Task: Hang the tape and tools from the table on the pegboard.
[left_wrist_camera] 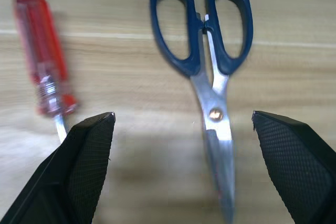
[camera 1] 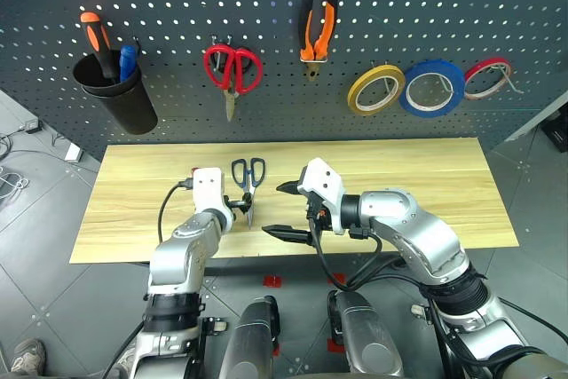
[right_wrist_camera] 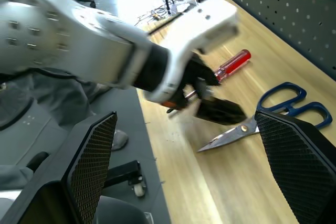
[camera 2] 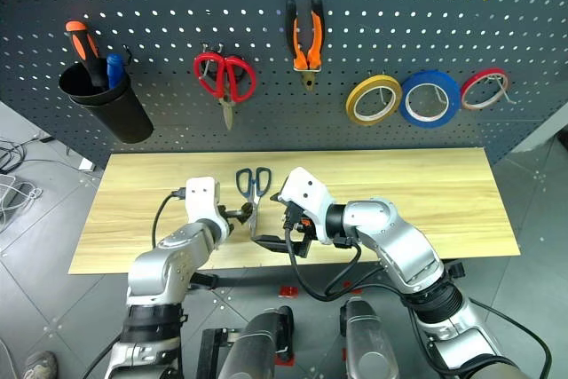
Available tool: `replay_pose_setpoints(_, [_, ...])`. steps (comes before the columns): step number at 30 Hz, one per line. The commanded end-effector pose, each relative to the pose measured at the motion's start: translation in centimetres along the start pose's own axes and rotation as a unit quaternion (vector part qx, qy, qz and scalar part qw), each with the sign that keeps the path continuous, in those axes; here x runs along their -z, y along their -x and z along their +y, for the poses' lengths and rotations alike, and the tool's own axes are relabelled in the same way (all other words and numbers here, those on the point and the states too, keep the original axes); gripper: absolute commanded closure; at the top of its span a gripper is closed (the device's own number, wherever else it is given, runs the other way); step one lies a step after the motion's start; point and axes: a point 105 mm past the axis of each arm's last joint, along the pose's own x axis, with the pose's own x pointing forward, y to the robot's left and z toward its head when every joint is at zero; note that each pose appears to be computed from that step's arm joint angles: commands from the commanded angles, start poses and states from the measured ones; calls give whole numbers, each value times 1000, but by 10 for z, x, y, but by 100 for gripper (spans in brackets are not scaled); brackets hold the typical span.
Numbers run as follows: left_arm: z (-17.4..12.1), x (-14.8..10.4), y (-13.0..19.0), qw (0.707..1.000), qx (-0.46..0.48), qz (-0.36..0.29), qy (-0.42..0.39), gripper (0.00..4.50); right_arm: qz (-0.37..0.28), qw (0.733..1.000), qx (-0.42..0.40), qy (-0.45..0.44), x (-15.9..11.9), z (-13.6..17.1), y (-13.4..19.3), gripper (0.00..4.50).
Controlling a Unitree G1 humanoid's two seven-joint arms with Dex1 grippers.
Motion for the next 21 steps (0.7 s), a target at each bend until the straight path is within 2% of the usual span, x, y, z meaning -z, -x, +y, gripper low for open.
replay_pose_setpoints(1, [2, 2, -12, 1000, -14, 12, 17, 12, -20, 1000, -4, 16, -14, 4, 0, 0])
replay_pose_setpoints(2, [0, 5, -16, 999, -13, 23, 19, 12, -21, 1000, -2, 14, -15, 2, 0, 0])
replay_pose_setpoints(5, [-3, 13, -23, 999, -6, 43, 12, 65, -28, 1000, 5, 3, -19, -3, 1, 0])
replay_pose_setpoints(15, [0, 18, -30, 999, 9, 48, -7, 378, -24, 998, 29, -47, -21, -17, 12, 0])
replay_pose_setpoints(16, [0, 18, -30, 999, 11, 47, -10, 393, -22, 998, 32, -48, -20, -17, 13, 0])
replay_pose_setpoints(21, [-1, 11, -17, 998, 48, 16, -27, 393, -15, 998, 53, -31, -18, -21, 22, 0])
